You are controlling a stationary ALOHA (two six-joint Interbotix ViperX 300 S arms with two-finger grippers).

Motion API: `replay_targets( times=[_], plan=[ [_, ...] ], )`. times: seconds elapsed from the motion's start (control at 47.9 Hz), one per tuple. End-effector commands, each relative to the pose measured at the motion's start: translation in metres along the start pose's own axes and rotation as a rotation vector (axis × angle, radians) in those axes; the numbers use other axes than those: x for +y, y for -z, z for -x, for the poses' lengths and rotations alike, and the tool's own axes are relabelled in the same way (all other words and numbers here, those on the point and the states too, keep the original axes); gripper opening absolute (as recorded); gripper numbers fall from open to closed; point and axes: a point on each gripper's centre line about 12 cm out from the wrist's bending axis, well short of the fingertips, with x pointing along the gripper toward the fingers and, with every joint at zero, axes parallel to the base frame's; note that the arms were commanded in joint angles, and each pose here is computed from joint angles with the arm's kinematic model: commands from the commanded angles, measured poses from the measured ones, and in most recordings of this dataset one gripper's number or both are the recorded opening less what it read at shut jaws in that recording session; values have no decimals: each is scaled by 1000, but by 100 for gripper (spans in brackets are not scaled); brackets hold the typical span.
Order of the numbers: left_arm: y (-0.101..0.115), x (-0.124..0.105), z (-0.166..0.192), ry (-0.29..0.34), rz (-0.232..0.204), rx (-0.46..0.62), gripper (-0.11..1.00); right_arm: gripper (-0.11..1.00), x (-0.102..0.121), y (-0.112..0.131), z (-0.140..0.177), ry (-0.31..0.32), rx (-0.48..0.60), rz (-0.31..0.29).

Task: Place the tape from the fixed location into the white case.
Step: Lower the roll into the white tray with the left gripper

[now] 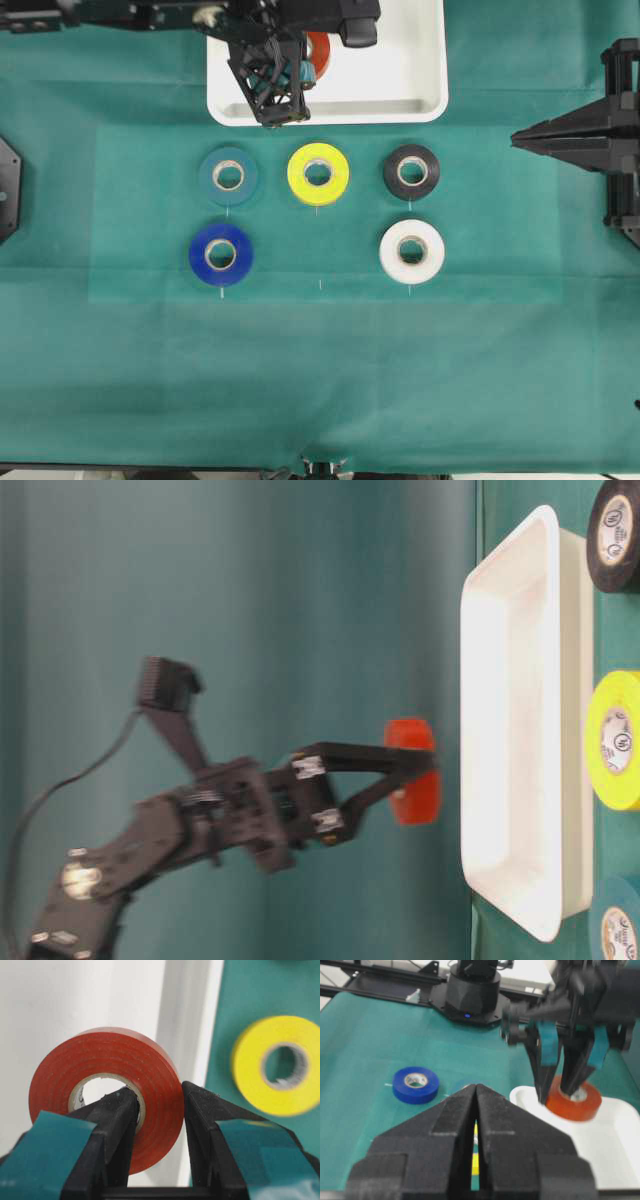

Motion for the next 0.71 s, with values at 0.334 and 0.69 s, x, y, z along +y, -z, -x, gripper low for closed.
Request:
replay_targets(
  times=[0.334, 0.69],
  plan=[
    [6, 25, -37, -32, 40, -64, 25, 0, 0, -11, -2, 2, -26, 1],
    [14, 34, -65, -36, 38, -20, 25, 0, 0, -10, -2, 0, -23, 2]
  ],
)
